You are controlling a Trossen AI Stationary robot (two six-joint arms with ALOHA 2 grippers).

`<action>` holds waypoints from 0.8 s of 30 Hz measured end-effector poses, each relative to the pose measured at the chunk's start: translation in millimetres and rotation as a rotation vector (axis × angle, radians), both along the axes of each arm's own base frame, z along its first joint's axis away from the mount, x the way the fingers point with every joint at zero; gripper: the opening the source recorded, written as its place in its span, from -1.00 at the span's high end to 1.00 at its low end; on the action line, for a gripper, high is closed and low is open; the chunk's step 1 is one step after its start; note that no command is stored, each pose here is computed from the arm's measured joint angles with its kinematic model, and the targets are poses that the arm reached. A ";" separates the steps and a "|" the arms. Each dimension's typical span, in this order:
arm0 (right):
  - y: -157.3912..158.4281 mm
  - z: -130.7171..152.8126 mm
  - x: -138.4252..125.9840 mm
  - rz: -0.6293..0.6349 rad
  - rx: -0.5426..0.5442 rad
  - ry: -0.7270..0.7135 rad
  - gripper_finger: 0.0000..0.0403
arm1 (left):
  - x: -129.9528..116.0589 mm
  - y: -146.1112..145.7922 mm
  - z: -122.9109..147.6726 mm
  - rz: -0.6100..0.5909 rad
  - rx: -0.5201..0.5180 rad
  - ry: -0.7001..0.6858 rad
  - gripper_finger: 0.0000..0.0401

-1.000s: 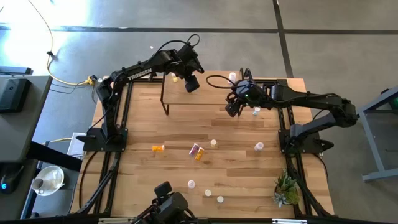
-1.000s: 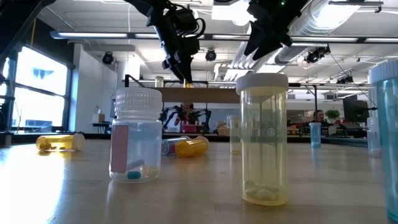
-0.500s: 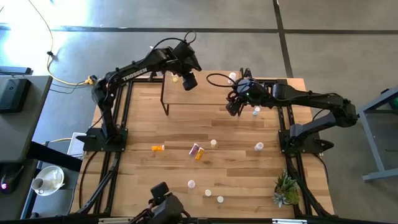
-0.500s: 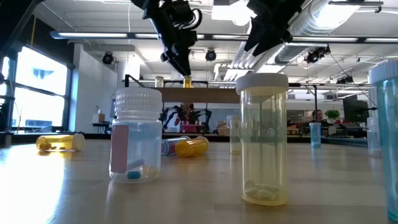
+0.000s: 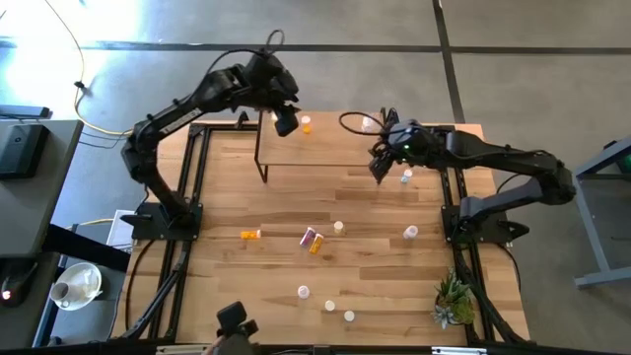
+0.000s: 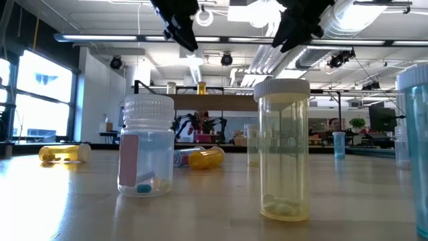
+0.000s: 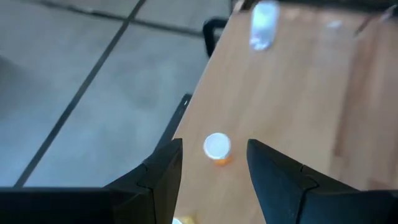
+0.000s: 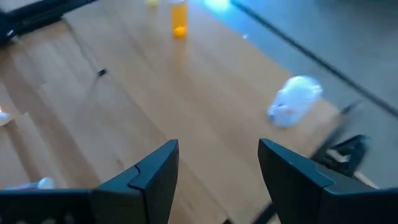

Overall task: Pick and place medicine bottles onto shelf by color
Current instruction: Put the top blue pill bottle on the shelf

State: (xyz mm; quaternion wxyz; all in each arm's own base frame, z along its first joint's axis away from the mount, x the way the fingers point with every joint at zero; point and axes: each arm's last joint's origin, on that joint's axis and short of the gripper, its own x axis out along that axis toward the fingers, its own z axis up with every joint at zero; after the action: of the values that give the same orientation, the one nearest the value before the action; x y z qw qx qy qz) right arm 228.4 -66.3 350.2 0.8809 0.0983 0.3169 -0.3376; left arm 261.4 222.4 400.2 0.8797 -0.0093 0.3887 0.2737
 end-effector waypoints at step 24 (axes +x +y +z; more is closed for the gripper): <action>17.5 -52.1 -94.4 -0.408 0.099 0.135 -0.05 | -49.4 -56.3 -45.1 -0.130 -0.115 -0.293 0.15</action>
State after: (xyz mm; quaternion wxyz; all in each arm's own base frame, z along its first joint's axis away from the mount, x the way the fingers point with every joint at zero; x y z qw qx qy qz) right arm 134.0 -48.8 298.1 0.7653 0.1804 0.3649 -0.4986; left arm 212.0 166.1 355.1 0.9409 -0.0745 0.2710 0.1891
